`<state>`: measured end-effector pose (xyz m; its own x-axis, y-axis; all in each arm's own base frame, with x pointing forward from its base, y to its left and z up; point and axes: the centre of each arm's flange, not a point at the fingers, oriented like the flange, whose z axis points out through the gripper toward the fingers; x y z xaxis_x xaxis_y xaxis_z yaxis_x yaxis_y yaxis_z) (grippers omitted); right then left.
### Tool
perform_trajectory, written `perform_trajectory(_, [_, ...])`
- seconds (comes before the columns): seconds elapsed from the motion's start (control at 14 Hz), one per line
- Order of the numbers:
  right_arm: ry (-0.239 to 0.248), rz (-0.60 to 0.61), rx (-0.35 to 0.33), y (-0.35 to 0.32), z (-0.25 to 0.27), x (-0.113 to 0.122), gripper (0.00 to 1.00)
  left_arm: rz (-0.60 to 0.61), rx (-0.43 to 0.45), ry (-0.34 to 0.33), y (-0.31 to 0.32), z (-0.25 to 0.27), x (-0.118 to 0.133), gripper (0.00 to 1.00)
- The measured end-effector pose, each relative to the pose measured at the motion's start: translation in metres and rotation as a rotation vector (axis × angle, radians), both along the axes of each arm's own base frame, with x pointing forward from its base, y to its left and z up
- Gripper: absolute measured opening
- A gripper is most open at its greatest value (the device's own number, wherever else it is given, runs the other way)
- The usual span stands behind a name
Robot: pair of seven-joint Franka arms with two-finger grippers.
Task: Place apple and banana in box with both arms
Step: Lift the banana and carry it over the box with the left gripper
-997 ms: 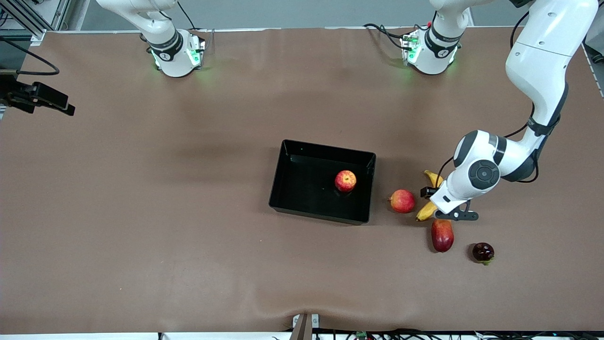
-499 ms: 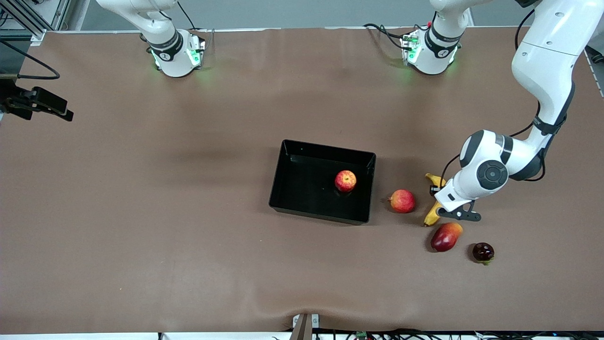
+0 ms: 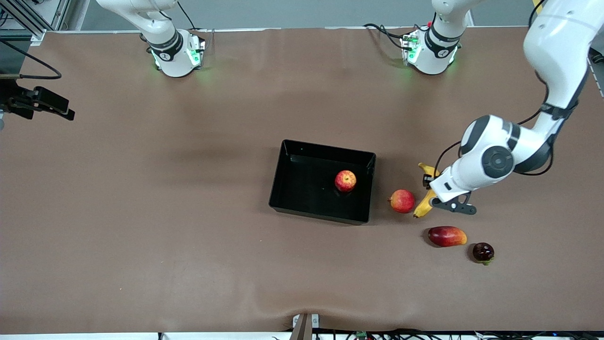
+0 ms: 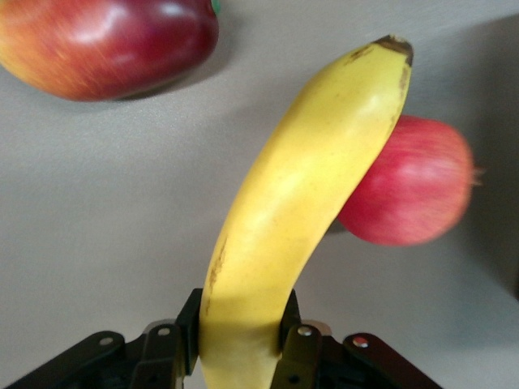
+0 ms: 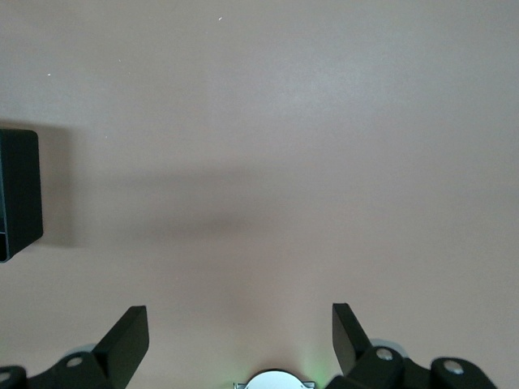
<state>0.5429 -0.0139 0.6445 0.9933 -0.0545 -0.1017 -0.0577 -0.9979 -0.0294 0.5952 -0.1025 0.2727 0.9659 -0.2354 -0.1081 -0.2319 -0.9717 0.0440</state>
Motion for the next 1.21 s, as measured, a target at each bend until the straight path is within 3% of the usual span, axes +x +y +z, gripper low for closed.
perform_trajectory(0.5, [0.006,-0.001,0.0,0.0,0.0,-0.001,1.0,-0.008,-0.027,-0.016,-0.014,0.07,0.009,0.41])
perform_trajectory(1.21, [0.005,0.0,0.0,0.0,0.0,-0.001,1.0,0.12,-0.04,-0.078,-0.09,0.108,0.01,0.41])
